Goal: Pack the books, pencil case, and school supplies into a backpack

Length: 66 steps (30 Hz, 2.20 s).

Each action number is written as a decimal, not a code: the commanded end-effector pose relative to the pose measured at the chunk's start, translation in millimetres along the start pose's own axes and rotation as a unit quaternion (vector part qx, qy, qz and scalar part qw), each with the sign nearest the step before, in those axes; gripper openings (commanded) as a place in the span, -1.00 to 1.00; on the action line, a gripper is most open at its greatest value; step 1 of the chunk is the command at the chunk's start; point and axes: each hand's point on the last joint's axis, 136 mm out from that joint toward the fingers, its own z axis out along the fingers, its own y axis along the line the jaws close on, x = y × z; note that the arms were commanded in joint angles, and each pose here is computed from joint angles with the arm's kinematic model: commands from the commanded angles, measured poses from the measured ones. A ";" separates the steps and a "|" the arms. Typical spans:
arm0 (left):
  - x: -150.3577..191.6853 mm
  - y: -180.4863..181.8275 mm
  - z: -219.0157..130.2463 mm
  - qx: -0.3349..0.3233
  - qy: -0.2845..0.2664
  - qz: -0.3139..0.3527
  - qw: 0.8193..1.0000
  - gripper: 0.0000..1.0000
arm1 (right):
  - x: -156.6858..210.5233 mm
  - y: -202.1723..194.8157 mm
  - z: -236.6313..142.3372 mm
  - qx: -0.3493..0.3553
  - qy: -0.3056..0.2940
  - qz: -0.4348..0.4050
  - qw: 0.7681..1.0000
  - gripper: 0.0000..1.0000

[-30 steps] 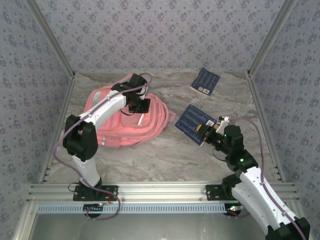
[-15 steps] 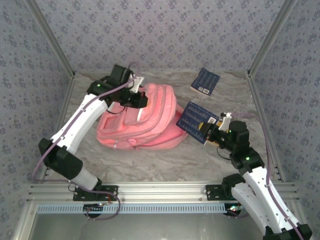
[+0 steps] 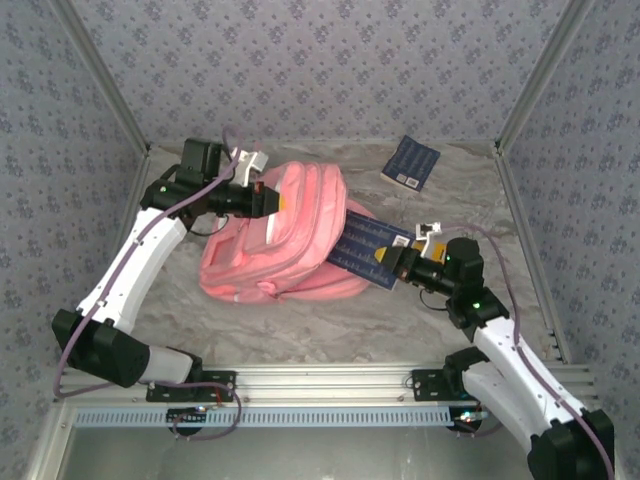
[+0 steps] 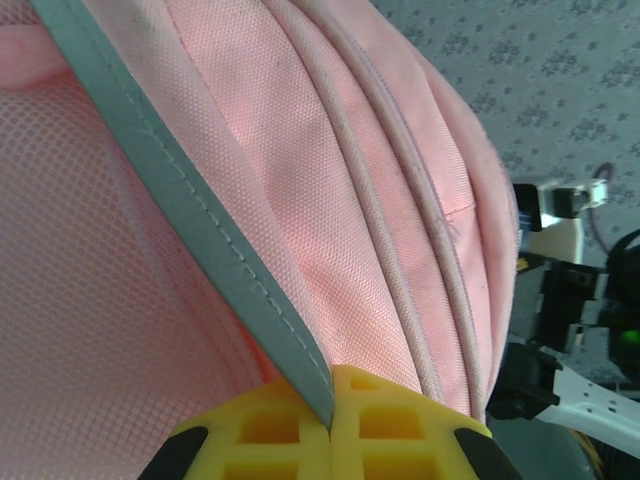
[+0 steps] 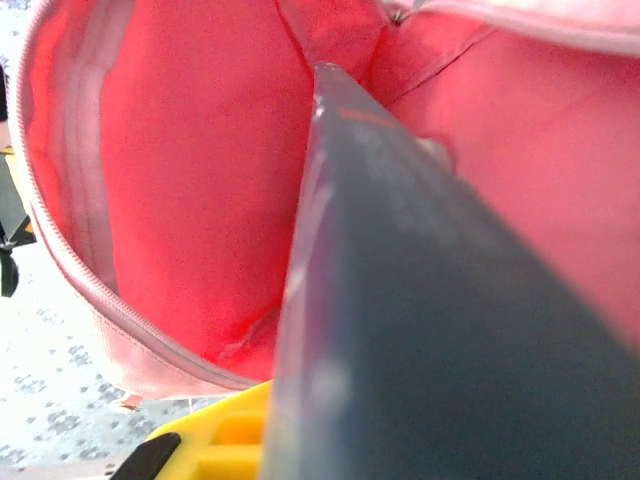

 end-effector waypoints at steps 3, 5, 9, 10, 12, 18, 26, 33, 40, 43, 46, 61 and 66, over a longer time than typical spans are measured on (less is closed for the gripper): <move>-24.1 -67.2 -26.2 0.115 -0.048 0.087 0.988 -1.00 | -1.5 34.8 21.8 -0.088 0.038 0.000 0.995 -1.00; -20.9 -77.5 -25.2 0.135 -0.038 0.096 0.985 -1.00 | 2.4 38.2 34.6 -0.099 0.062 -0.004 0.993 -1.00; -7.1 -105.6 -25.0 0.178 -0.008 0.132 0.975 -1.00 | 9.6 34.1 59.9 -0.110 0.091 0.005 0.990 -1.00; -2.7 -111.5 -25.4 0.183 -0.001 0.143 0.973 -1.00 | 12.4 34.0 67.0 -0.113 0.099 0.009 0.989 -1.00; 2.8 -120.2 -27.7 0.194 0.004 0.158 0.968 -1.00 | 15.8 38.7 77.6 -0.127 0.111 0.010 0.986 -1.00; 14.1 -123.6 -33.7 0.196 0.002 0.175 0.965 -1.00 | 32.6 43.3 100.7 -0.126 0.137 0.038 0.982 -1.00; 27.2 -112.4 -31.6 0.177 -0.005 0.194 0.965 -1.00 | 47.6 -4.1 120.5 0.094 0.128 -0.013 0.987 -0.68; 20.9 -106.1 -27.5 0.180 -0.011 0.187 0.966 -1.00 | 38.1 -16.8 168.1 0.088 0.077 0.076 0.990 -0.60; 10.9 -97.1 -23.5 0.183 -0.016 0.167 0.969 -1.00 | 39.1 1.7 208.7 -0.012 0.090 0.119 0.989 0.02; 6.1 -91.8 -24.0 0.176 -0.022 0.161 0.971 -1.00 | 26.5 -1.0 189.8 0.000 0.059 0.073 0.996 0.37; 2.2 -84.0 -24.3 0.161 -0.030 0.154 0.974 -1.00 | 20.4 -13.7 163.9 0.051 0.049 0.008 0.998 0.68; -27.2 -12.8 -25.9 0.031 -0.082 0.070 0.994 -1.00 | -31.6 -61.6 39.0 0.227 -0.036 -0.073 0.971 0.59; -46.9 67.6 -45.0 -0.146 -0.136 -0.019 0.980 -1.00 | -52.2 -105.8 -26.1 0.374 -0.089 -0.044 0.922 0.70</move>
